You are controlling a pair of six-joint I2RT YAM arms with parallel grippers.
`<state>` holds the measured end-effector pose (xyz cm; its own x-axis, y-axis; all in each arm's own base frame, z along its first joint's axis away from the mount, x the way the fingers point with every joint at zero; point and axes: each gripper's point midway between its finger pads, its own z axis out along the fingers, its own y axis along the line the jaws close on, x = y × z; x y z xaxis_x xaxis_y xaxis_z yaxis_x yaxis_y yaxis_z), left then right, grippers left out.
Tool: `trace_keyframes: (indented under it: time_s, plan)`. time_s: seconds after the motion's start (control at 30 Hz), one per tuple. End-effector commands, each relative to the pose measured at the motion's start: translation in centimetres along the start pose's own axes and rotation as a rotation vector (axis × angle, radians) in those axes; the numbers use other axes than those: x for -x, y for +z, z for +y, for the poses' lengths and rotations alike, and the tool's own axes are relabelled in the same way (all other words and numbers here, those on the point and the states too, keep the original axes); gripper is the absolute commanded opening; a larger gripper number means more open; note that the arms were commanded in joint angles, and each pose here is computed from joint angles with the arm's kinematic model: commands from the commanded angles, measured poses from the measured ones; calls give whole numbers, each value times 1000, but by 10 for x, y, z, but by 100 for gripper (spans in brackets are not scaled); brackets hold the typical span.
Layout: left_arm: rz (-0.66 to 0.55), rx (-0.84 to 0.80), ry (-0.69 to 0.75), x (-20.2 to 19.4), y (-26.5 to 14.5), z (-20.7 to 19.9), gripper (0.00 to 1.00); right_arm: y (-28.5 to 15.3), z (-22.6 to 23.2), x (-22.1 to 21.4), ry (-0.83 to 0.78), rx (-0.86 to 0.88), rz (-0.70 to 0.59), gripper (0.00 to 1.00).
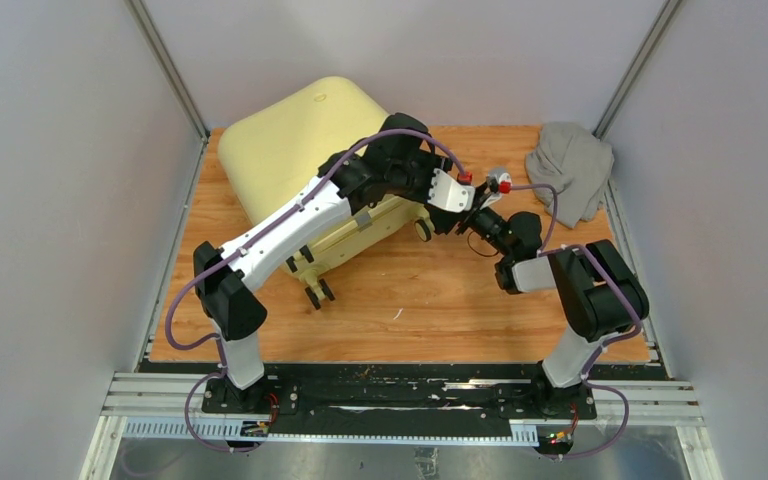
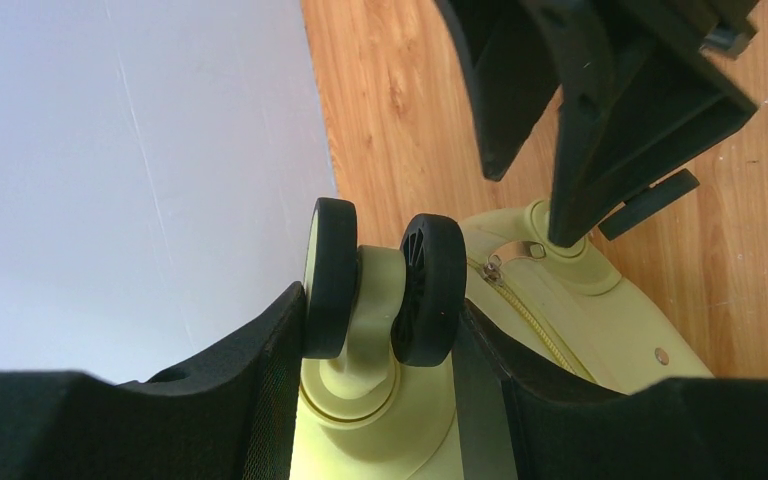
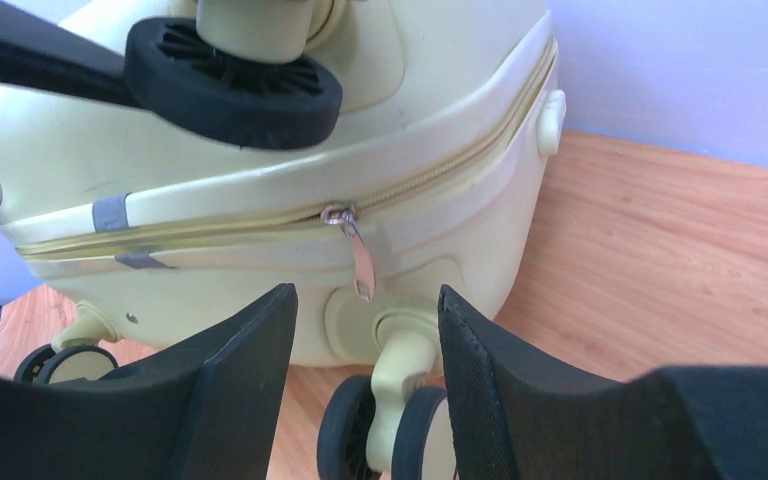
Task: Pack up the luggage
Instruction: Zip the luggage at the center of the board.
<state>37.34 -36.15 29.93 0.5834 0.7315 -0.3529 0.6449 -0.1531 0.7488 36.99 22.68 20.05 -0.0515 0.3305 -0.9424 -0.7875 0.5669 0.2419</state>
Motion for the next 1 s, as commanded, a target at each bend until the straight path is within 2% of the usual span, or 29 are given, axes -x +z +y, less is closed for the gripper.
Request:
trace_keyframes:
  time_s: [0.0, 0.27, 0.53, 0.73, 0.97]
  plan:
    - [-214, 368, 28, 67, -87, 96, 0, 17, 12, 6, -13, 77, -22, 58]
    - [-222, 365, 29, 71, -87, 94, 0, 33, 9, 3, 2, 100, -15, 49]
    - [-230, 376, 34, 75, -90, 97, 0, 45, 19, -9, 18, 150, 18, 33]
    - [-247, 380, 23, 83, -93, 98, 0, 46, 23, -4, 8, 146, 1, 1]
    - [-257, 403, -26, 86, -97, 106, 0, 44, 36, 6, -87, 113, 0, 0]
